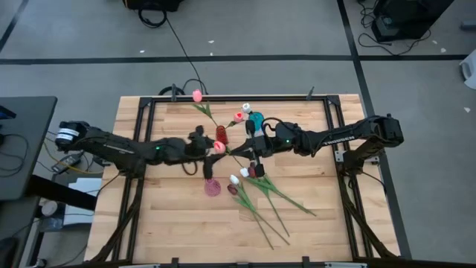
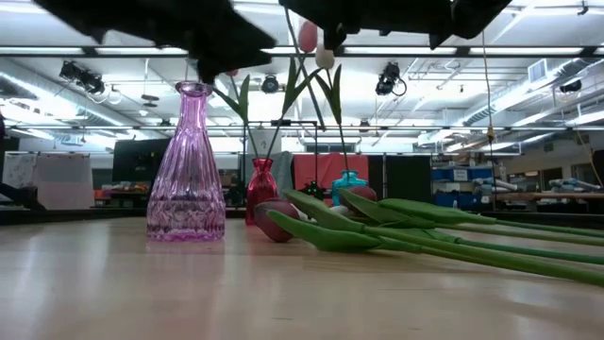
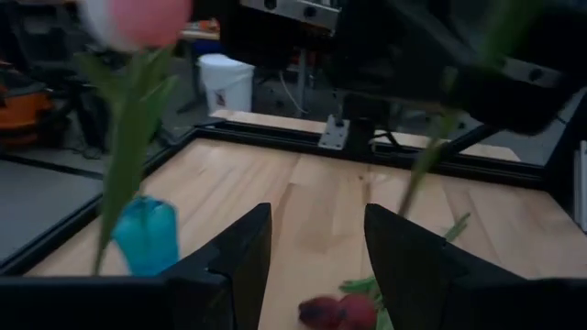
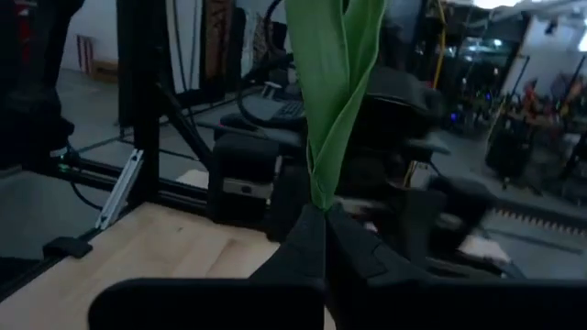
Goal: Sort flowers into vase by color
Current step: Put the pink flower into the red vase
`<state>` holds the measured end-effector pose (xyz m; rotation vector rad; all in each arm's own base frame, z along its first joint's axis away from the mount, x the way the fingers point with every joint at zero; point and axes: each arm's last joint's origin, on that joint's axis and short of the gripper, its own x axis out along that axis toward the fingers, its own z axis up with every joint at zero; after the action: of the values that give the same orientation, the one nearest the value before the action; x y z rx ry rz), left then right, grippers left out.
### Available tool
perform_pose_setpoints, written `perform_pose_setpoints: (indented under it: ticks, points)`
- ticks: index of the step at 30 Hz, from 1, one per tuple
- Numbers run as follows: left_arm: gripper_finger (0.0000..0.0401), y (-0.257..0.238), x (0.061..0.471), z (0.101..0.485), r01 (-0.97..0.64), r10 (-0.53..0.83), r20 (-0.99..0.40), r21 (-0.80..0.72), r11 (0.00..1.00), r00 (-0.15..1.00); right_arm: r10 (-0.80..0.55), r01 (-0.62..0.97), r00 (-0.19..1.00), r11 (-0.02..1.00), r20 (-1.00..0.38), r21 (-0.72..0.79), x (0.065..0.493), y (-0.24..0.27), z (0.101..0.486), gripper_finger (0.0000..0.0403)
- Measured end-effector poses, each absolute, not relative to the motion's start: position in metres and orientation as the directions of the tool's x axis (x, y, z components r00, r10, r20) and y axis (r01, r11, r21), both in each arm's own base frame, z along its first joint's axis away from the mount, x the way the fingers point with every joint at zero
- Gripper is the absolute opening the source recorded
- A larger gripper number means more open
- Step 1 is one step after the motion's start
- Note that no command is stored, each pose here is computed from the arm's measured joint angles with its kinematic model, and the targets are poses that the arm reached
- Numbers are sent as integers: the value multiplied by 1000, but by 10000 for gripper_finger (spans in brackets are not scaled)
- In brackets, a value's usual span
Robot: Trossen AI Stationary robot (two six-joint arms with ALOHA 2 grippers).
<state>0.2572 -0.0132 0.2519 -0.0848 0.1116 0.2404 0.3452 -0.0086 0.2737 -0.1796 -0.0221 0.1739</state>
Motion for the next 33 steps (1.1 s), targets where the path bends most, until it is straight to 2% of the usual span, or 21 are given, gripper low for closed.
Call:
perform_pose_setpoints:
  ticks: [7, 11, 17, 20, 23, 33]
  points:
    - [182, -5, 286, 256, -149, 138, -171, -54, 987, 976, 156, -155, 988, 962, -14, -223, 345, -8, 272, 5]
    - [182, -2, 286, 255, -128, 116, -187, -56, 990, 975, 137, -139, 990, 963, -27, -229, 345, -8, 271, 5]
    - [182, 0, 272, 255, -98, 78, -304, -52, 994, 949, 126, -141, 987, 974, -96, -175, 340, -12, 271, 5]
    - [182, 0, 270, 261, -89, 71, -266, -57, 994, 961, 111, -131, 987, 977, -119, -171, 339, -16, 268, 5]
    - [182, 0, 274, 266, -63, 49, -196, -66, 996, 979, 102, -116, 992, 974, -78, -194, 341, -17, 271, 5]
    - [182, 8, 285, 264, -109, 103, -121, -44, 993, 987, 86, -91, 996, 968, -31, -232, 342, -16, 274, 5]
